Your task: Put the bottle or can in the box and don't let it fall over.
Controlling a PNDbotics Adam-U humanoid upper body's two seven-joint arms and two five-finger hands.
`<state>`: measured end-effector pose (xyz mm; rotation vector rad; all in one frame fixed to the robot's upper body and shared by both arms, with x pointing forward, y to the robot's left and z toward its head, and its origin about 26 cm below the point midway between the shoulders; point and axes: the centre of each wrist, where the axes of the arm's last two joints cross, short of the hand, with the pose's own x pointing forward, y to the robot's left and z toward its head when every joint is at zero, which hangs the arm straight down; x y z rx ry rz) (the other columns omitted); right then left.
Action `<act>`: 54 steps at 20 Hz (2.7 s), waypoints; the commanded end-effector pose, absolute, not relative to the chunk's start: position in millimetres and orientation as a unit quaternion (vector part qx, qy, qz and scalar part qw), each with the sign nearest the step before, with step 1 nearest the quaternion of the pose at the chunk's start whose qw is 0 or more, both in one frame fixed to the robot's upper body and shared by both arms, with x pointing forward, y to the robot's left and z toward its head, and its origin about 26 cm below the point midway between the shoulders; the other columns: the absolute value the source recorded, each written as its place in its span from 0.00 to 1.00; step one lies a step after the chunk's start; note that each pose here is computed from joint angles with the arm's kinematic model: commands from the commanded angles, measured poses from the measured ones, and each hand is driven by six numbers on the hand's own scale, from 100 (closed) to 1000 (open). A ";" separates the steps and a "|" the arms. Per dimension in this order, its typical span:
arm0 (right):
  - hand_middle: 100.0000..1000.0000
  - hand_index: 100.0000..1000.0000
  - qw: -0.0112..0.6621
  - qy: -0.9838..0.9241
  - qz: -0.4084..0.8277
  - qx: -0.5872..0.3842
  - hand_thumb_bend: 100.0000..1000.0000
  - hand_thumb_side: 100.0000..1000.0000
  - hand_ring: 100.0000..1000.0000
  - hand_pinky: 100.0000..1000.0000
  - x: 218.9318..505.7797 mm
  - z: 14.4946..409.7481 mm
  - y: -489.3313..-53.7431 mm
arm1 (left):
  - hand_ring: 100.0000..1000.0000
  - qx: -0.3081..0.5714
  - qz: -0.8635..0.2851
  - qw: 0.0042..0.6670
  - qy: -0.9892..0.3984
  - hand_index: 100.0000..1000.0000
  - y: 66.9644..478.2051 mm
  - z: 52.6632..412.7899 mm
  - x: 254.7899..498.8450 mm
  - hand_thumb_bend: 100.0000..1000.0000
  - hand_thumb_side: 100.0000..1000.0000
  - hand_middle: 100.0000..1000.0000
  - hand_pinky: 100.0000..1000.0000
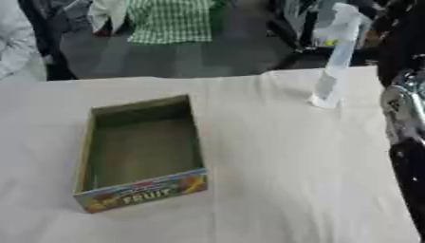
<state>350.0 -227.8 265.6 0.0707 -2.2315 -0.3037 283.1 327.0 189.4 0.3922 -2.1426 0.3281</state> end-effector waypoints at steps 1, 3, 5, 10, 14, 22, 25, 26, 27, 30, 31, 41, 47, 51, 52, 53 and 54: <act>0.58 1.00 0.418 -0.896 -0.136 0.060 0.12 0.89 0.46 0.56 341.5 273.0 -219.5 | 0.82 0.159 0.129 0.436 -0.876 0.81 326.7 200.4 281.7 0.85 0.57 0.76 0.81; 0.40 1.00 0.417 -0.894 -0.146 0.073 0.11 0.89 0.26 0.29 338.7 273.1 -218.3 | 0.82 0.159 0.129 0.436 -0.876 0.81 326.7 200.4 281.7 0.85 0.57 0.76 0.81; 0.28 1.00 0.413 -0.893 -0.154 0.088 0.10 0.89 0.13 0.12 335.1 274.8 -217.2 | 0.82 0.159 0.128 0.436 -0.876 0.81 326.8 200.6 281.7 0.85 0.57 0.76 0.81; 0.15 1.00 0.405 -0.890 -0.162 0.130 0.08 0.89 0.00 0.00 325.4 278.5 -213.4 | 0.82 0.159 0.128 0.436 -0.877 0.81 326.9 201.1 281.8 0.85 0.57 0.76 0.80; 0.15 1.00 0.408 -0.882 -0.165 0.168 0.09 0.89 0.00 0.00 317.9 277.4 -209.2 | 0.82 0.159 0.126 0.436 -0.877 0.81 326.9 201.5 281.8 0.85 0.57 0.76 0.80; 0.19 1.00 0.433 -0.853 -0.163 0.240 0.09 0.89 0.01 0.02 309.5 269.4 -201.1 | 0.82 0.159 0.122 0.437 -0.877 0.81 326.8 201.9 281.9 0.84 0.57 0.76 0.80; 0.21 1.00 0.441 -0.842 -0.165 0.262 0.09 0.89 0.03 0.05 309.4 267.1 -202.0 | 0.82 0.160 0.122 0.437 -0.876 0.81 327.2 201.7 281.7 0.84 0.57 0.76 0.80; 0.21 1.00 0.445 -0.838 -0.166 0.268 0.10 0.89 0.03 0.05 309.4 266.3 -202.5 | 0.82 0.160 0.122 0.437 -0.876 0.81 327.2 201.7 281.7 0.84 0.57 0.76 0.80; 0.21 1.00 0.449 -0.834 -0.169 0.274 0.10 0.89 0.03 0.05 309.5 265.6 -203.2 | 0.82 0.160 0.122 0.438 -0.876 0.81 327.2 201.7 281.7 0.84 0.57 0.76 0.80; 0.22 1.00 0.458 -0.821 -0.177 0.291 0.09 0.87 0.04 0.06 309.6 264.3 -205.5 | 0.82 0.160 0.122 0.439 -0.876 0.81 327.0 201.4 281.7 0.85 0.57 0.76 0.80; 0.22 1.00 0.462 -0.817 -0.179 0.296 0.09 0.84 0.04 0.06 309.6 263.3 -206.3 | 0.82 0.160 0.122 0.439 -0.876 0.81 326.9 201.4 281.7 0.85 0.57 0.76 0.80; 0.22 1.00 0.523 -0.711 -0.250 0.397 0.13 0.85 0.03 0.04 314.1 254.7 -237.4 | 0.81 0.158 0.121 0.438 -0.877 0.80 326.0 202.0 282.2 0.85 0.58 0.76 0.80; 0.21 1.00 0.551 -0.684 -0.268 0.395 0.15 0.87 0.02 0.02 321.7 242.3 -239.8 | 0.81 0.156 0.120 0.437 -0.877 0.80 325.0 202.8 282.8 0.85 0.58 0.76 0.80; 0.20 1.00 0.562 -0.672 -0.278 0.394 0.16 0.88 0.02 0.01 327.5 236.5 -239.6 | 0.82 0.155 0.120 0.438 -0.877 0.80 324.7 202.4 282.9 0.84 0.58 0.76 0.80; 0.20 1.00 0.563 -0.670 -0.279 0.396 0.16 0.88 0.02 0.01 328.6 235.8 -239.1 | 0.83 0.155 0.120 0.438 -0.877 0.80 324.5 202.3 282.9 0.84 0.58 0.76 0.80; 0.20 1.00 0.563 -0.668 -0.279 0.398 0.16 0.87 0.02 0.01 329.6 235.3 -238.6 | 0.83 0.154 0.120 0.439 -0.877 0.80 324.4 202.1 282.9 0.84 0.58 0.76 0.80; 0.20 1.00 0.564 -0.667 -0.279 0.399 0.16 0.87 0.02 0.01 330.5 234.9 -238.0 | 0.83 0.154 0.120 0.439 -0.877 0.80 324.3 202.1 282.9 0.84 0.58 0.76 0.80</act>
